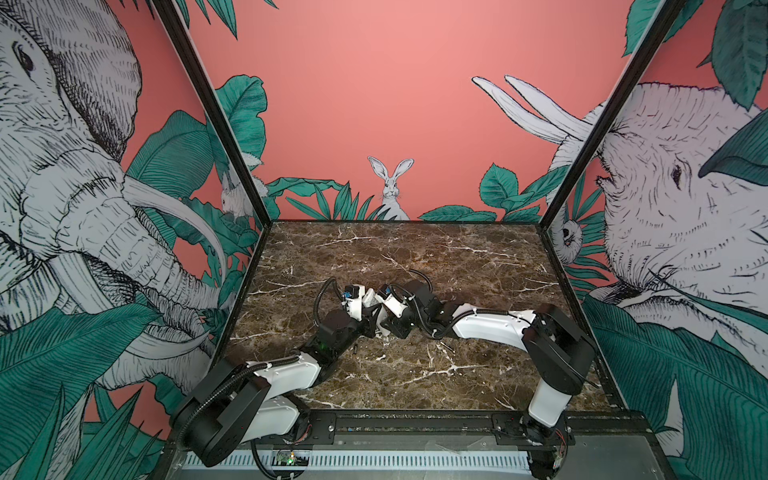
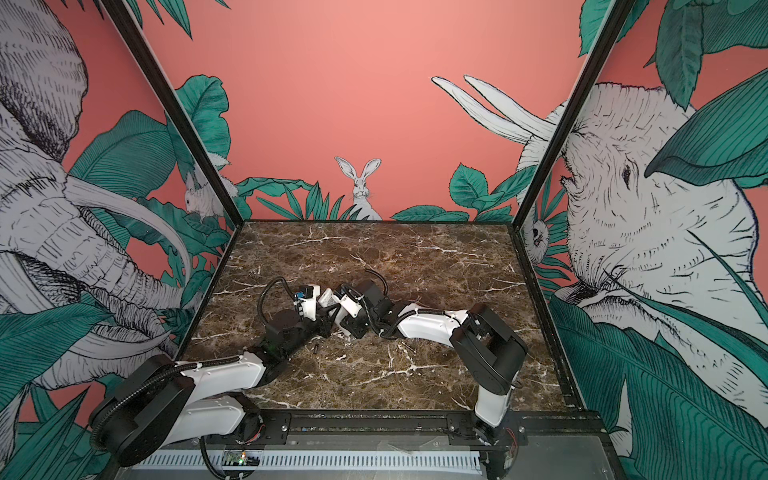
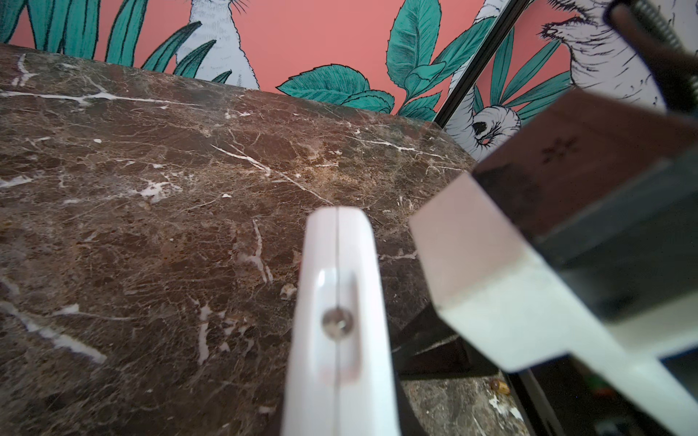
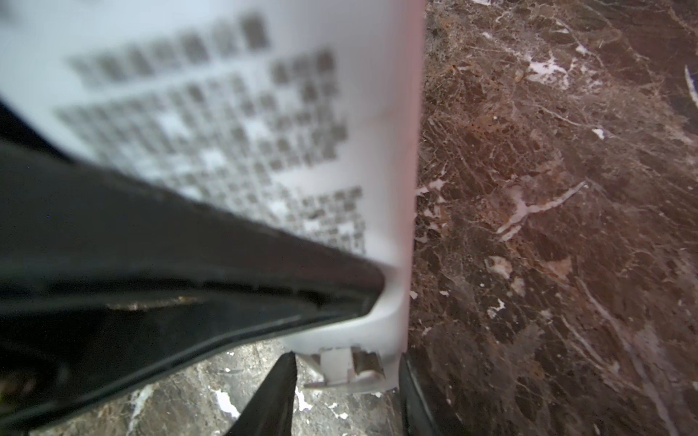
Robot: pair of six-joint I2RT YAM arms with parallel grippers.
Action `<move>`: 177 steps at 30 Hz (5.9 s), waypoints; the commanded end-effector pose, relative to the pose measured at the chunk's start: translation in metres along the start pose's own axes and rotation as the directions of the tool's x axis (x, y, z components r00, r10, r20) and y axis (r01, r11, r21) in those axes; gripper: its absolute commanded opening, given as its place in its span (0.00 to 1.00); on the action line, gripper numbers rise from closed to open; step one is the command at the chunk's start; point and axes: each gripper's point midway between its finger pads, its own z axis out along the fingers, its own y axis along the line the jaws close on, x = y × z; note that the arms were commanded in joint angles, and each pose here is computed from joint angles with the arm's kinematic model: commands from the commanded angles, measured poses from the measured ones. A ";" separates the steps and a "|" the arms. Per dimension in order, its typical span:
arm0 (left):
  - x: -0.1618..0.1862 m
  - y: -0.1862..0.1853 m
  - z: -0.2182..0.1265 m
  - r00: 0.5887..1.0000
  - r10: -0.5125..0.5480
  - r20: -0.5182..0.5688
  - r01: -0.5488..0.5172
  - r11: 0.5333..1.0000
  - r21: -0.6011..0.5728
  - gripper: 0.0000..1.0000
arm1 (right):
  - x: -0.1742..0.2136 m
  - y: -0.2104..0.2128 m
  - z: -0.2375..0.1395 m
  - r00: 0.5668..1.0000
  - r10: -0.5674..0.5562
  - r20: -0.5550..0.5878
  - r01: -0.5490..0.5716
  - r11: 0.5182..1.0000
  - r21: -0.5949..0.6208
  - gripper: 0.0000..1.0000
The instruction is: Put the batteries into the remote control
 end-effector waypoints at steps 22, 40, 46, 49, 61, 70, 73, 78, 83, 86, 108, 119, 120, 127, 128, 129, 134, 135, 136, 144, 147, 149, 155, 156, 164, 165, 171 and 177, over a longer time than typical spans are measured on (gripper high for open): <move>0.040 0.011 0.003 0.987 0.007 -0.160 -0.015 0.999 -0.044 0.00 | -0.023 -0.007 -0.028 0.994 0.020 0.105 -0.022 0.999 0.026 0.24; 0.031 0.013 -0.010 0.986 0.053 -0.158 -0.064 0.996 -0.068 0.00 | 0.060 -0.056 -0.085 0.974 0.196 -0.116 -0.158 0.948 0.277 0.32; 0.019 0.000 -0.021 0.983 0.077 -0.169 -0.081 0.997 -0.016 0.00 | 0.110 -0.049 -0.116 0.919 0.295 -0.261 -0.201 0.921 0.333 0.41; 0.012 -0.012 -0.025 0.983 0.072 -0.171 -0.067 0.997 0.036 0.00 | 0.131 -0.044 -0.128 0.894 0.319 -0.315 -0.204 0.915 0.347 0.44; -0.033 -0.059 -0.041 0.992 0.053 -0.118 -0.026 0.975 0.220 0.00 | 0.167 -0.045 -0.131 0.808 0.403 -0.430 -0.221 0.884 0.413 0.47; -0.038 -0.064 -0.044 0.993 0.052 -0.110 -0.025 0.972 0.235 0.00 | 0.170 -0.050 -0.122 0.802 0.396 -0.447 -0.202 0.884 0.421 0.47; -0.039 -0.067 -0.045 0.992 0.053 -0.112 -0.024 0.968 0.249 0.00 | 0.168 -0.050 -0.118 0.805 0.391 -0.447 -0.202 0.888 0.412 0.47; -0.039 -0.068 -0.045 0.992 0.056 -0.115 -0.026 0.967 0.254 0.00 | 0.165 -0.048 -0.114 0.807 0.384 -0.449 -0.207 0.896 0.393 0.46; -0.039 -0.067 -0.045 0.992 0.057 -0.115 -0.027 0.969 0.246 0.00 | 0.163 -0.048 -0.113 0.810 0.374 -0.451 -0.200 0.901 0.386 0.46; -0.040 -0.065 -0.046 0.992 0.059 -0.114 -0.030 0.971 0.237 0.00 | 0.163 -0.048 -0.113 0.811 0.370 -0.454 -0.197 0.902 0.385 0.46; -0.040 -0.060 -0.044 0.992 0.063 -0.110 -0.039 0.977 0.211 0.00 | 0.170 -0.047 -0.095 0.761 0.444 -0.474 -0.270 0.880 0.391 0.26; -0.037 -0.059 -0.044 0.992 0.065 -0.108 -0.040 0.976 0.214 0.00 | 0.182 -0.057 -0.084 0.693 0.571 -0.441 -0.364 0.804 0.469 0.14; -0.037 -0.058 -0.044 0.992 0.061 -0.107 -0.037 0.977 0.212 0.00 | 0.182 -0.059 -0.084 0.693 0.579 -0.429 -0.372 0.797 0.475 0.14; -0.034 -0.057 -0.045 0.992 0.059 -0.108 -0.035 0.978 0.207 0.00 | 0.188 -0.074 -0.094 0.683 0.617 -0.391 -0.385 0.759 0.525 0.11; -0.034 -0.057 -0.046 0.992 0.058 -0.108 -0.035 0.978 0.207 0.00 | 0.191 -0.077 -0.096 0.675 0.629 -0.385 -0.389 0.747 0.539 0.10; -0.034 -0.057 -0.046 0.993 0.059 -0.107 -0.036 0.978 0.207 0.00 | 0.194 -0.080 -0.099 0.663 0.648 -0.374 -0.402 0.730 0.553 0.09; -0.033 -0.056 -0.046 0.993 0.055 -0.108 -0.032 0.978 0.206 0.00 | 0.208 -0.096 -0.115 0.609 0.747 -0.265 -0.498 0.621 0.606 0.08; -0.032 -0.055 -0.046 0.993 0.053 -0.109 -0.030 0.979 0.203 0.00 | 0.209 -0.098 -0.117 0.602 0.762 -0.239 -0.521 0.602 0.605 0.08; -0.032 -0.056 -0.046 0.993 0.053 -0.107 -0.030 0.978 0.206 0.00 | 0.212 -0.100 -0.120 0.589 0.777 -0.222 -0.540 0.583 0.607 0.08; -0.029 -0.054 -0.045 0.993 0.045 -0.106 -0.023 0.979 0.203 0.00 | 0.221 -0.109 -0.132 0.484 0.875 0.001 -0.723 0.399 0.563 0.07; -0.028 -0.054 -0.044 0.993 0.042 -0.108 -0.019 0.978 0.207 0.00 | 0.215 -0.113 -0.133 0.429 0.898 0.100 -0.798 0.325 0.508 0.07; -0.027 -0.054 -0.043 0.993 0.042 -0.108 -0.019 0.978 0.210 0.00 | 0.212 -0.114 -0.130 0.388 0.909 0.153 -0.839 0.279 0.468 0.06; -0.026 -0.053 -0.042 0.994 0.035 -0.105 -0.012 0.978 0.209 0.00 | 0.215 -0.118 -0.130 0.244 0.929 0.279 -0.903 0.113 0.414 0.05; -0.027 -0.053 -0.042 0.994 0.034 -0.103 -0.012 0.978 0.210 0.00 | 0.213 -0.120 -0.129 0.210 0.928 0.308 -0.920 0.081 0.383 0.06; -0.024 -0.052 -0.043 0.994 0.033 -0.100 -0.012 0.978 0.208 0.00 | 0.204 -0.122 -0.130 0.120 0.926 0.358 -0.948 -0.001 0.319 0.16; -0.025 -0.053 -0.044 0.995 0.033 -0.098 -0.012 0.978 0.209 0.00 | 0.203 -0.122 -0.133 0.139 0.923 0.358 -0.943 0.013 0.333 0.20; -0.025 -0.051 -0.045 0.995 0.037 -0.095 -0.018 0.979 0.201 0.00 | 0.184 -0.126 -0.167 0.334 0.880 0.338 -0.884 0.168 0.435 0.61; -0.025 -0.050 -0.047 0.995 0.042 -0.092 -0.023 0.980 0.195 0.00 | 0.144 -0.126 -0.198 0.708 0.695 0.128 -0.641 0.556 0.528 0.89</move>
